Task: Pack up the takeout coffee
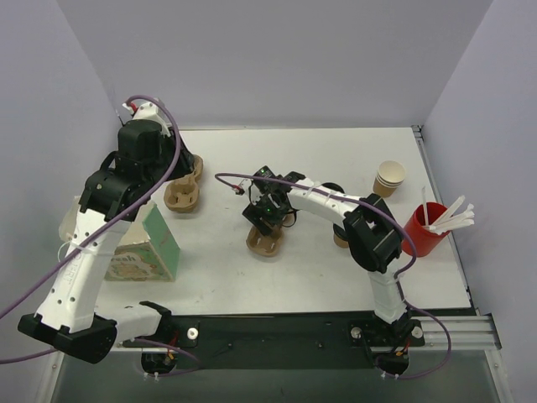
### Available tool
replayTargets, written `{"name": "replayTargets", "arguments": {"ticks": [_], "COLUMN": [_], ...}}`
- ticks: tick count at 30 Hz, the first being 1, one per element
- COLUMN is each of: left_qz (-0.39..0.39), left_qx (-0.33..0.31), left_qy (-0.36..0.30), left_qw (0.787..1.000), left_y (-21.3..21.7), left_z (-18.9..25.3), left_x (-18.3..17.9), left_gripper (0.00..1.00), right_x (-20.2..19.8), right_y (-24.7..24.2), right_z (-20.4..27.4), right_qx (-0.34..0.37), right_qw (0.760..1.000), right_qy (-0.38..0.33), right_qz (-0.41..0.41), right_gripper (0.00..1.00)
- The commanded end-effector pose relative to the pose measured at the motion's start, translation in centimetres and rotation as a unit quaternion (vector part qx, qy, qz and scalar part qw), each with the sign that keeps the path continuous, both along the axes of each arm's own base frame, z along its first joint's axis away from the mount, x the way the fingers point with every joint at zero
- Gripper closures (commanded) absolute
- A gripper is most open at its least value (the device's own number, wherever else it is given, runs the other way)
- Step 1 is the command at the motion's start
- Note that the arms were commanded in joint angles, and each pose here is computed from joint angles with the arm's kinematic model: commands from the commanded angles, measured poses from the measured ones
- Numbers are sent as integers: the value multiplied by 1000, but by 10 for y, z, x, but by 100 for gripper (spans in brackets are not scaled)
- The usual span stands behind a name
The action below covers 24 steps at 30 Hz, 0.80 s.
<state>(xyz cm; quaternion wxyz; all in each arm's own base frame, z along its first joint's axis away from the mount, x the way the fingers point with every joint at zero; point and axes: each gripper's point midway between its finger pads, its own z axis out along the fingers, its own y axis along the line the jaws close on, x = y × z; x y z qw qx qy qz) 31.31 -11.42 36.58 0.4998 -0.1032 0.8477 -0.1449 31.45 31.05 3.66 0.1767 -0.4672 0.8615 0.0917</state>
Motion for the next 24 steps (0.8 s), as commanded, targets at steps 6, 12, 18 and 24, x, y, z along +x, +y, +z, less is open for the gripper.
{"name": "replayTargets", "arguments": {"ticks": [6,12,18,24], "left_qz": [126,198,310,396], "left_qx": [-3,-7,-9,-22], "left_qy": [-27,-11,32,86], "left_qw": [992,980,950,914], "left_y": [50,75,110,135], "left_z": [16,11,6,1], "left_x": [-8,-14,-35,-79], "left_gripper": [58,57,57,57], "right_x": [5,6,7,9], "right_y": [-3,-7,-6,-8], "right_z": [13,22,36,41], "right_qx": [4,10,25,25], "right_qw": [1000,999,998,997], "right_qy": [-9,-13,-18,-26], "right_qz": [-13,-37,-58,-70], "right_gripper": [43,48,51,52]}}
